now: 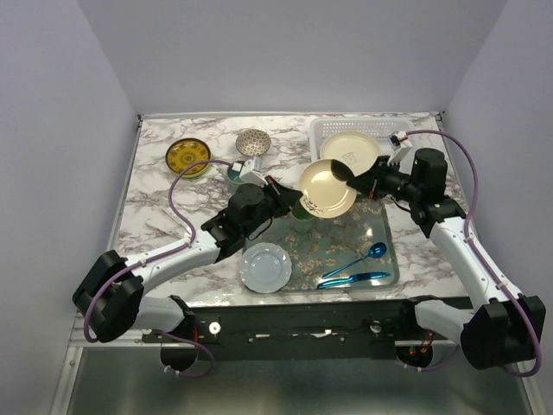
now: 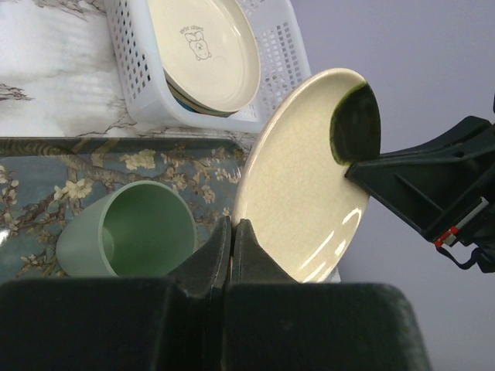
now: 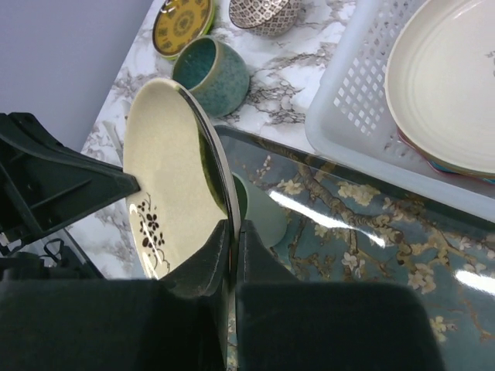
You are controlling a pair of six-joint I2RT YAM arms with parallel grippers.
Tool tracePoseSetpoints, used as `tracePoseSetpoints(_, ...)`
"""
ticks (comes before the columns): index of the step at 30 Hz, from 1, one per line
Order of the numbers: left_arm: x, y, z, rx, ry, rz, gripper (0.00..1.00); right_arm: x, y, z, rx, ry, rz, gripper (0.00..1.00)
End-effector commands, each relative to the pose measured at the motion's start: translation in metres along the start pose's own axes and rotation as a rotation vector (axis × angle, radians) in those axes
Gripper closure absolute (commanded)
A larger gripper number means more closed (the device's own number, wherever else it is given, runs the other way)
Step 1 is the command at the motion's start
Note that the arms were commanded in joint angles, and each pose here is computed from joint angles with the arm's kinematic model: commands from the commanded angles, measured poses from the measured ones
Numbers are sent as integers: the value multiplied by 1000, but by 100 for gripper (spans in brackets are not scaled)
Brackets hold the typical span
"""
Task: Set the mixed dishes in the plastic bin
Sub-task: Pick up the plate at the center of the board, then place the plate in the plastic bin.
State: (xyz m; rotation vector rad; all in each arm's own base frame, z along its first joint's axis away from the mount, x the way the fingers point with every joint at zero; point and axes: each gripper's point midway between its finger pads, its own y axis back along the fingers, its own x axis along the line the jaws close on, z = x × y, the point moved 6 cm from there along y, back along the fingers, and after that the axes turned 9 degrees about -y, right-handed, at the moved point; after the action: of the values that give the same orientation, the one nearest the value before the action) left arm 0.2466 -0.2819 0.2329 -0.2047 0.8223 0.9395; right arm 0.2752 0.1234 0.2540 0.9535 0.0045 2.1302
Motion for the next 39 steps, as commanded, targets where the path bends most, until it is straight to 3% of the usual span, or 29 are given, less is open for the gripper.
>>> tracePoseSetpoints(1, -22, -3, 17, -76, -10, -55, 100, -1, -3, -3, 11, 14, 24, 99)
tracePoseSetpoints(5, -23, -2, 16, -67, -53, -65, 99, -2, -1, 0, -2, 24, 14, 100)
tracePoseSetpoints(6, -23, -1, 16, -68, -64, -69, 93, -2, -1, 1, -6, 25, 13, 100)
tracePoseSetpoints(7, -23, 1, 17, -69, -71, -72, 74, -2, 1, 2, -10, 23, 16, 100)
tracePoseSetpoints(10, -20, 7, 18, -77, -112, -66, 42, -5, 5, 6, -24, 10, 12, 99)
tracePoseSetpoints(13, -17, 14, 21, -86, -168, -56, 24, -7, 9, 9, -31, 1, 19, 100)
tracePoseSetpoints(16, -11, 23, 23, -90, -223, -29, 11, -10, 12, 13, -38, 1, 17, 100)
tracePoseSetpoints(23, 11, 56, 35, -123, -313, 63, 1, -24, 20, 20, -70, -2, -19, 100)
tracePoseSetpoints(28, 24, 93, 56, -149, -361, 135, 1, -38, 21, 31, -109, -9, -90, 100)
tracePoseSetpoints(39, 42, 170, 99, -117, -712, 340, 1, -71, -12, 71, -93, -50, -211, 99)
